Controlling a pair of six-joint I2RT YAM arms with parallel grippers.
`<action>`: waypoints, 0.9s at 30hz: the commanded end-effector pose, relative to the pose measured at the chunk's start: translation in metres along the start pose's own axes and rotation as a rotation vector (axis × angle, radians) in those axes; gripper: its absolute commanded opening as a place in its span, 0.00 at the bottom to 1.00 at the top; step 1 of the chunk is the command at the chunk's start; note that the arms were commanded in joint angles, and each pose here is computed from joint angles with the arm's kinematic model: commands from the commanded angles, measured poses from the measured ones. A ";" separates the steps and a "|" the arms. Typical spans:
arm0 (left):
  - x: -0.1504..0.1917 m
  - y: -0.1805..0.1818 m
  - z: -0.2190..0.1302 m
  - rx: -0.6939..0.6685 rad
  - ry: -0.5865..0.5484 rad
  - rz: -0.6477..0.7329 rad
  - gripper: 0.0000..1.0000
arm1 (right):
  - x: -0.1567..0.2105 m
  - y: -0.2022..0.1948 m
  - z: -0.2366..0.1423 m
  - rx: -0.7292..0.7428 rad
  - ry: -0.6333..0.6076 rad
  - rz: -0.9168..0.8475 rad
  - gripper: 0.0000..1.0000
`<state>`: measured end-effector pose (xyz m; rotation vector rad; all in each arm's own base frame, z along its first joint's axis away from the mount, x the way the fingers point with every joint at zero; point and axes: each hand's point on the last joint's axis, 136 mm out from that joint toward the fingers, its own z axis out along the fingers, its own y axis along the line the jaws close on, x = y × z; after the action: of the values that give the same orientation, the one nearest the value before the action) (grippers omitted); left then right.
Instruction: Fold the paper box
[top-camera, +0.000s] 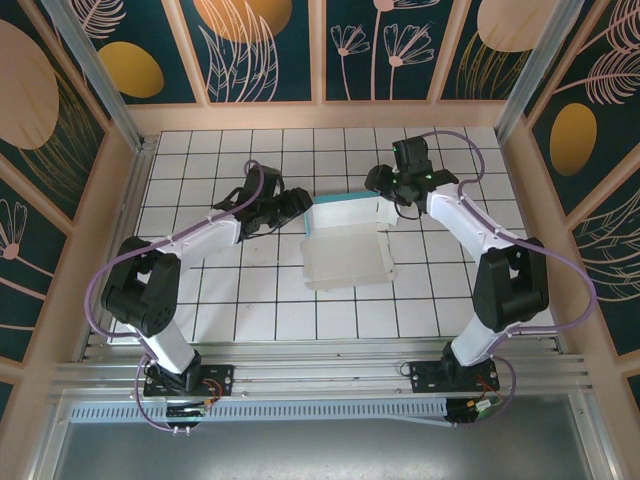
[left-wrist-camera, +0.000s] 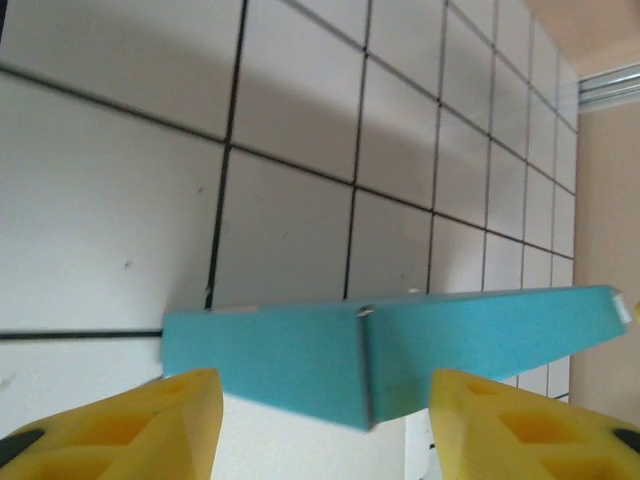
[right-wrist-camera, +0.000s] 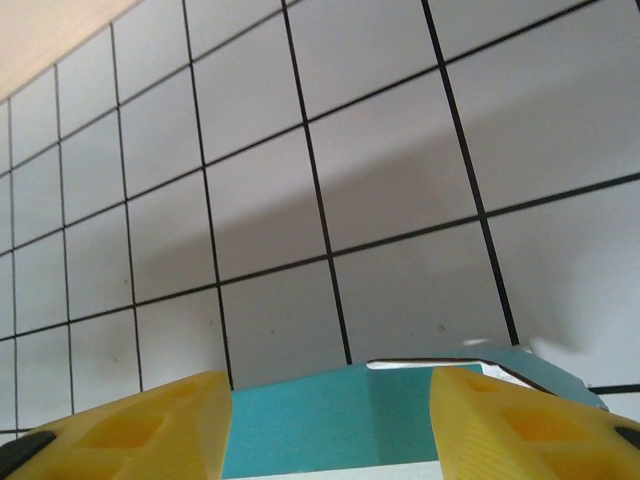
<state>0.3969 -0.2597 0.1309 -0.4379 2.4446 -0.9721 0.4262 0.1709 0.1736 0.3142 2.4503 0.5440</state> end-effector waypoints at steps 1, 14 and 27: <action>-0.003 -0.011 0.002 0.055 -0.005 -0.037 0.60 | 0.000 0.002 0.000 -0.001 0.019 -0.018 0.55; 0.003 0.002 0.026 0.013 0.044 0.001 0.49 | 0.017 -0.005 0.015 -0.005 0.064 0.012 0.47; 0.012 0.017 0.025 -0.051 0.062 0.072 0.41 | 0.012 -0.008 0.012 0.046 0.025 -0.045 0.50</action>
<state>0.4160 -0.2750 0.1321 -0.3502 2.3979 -1.0190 0.4177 0.1724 0.1465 0.3177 2.5153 0.5406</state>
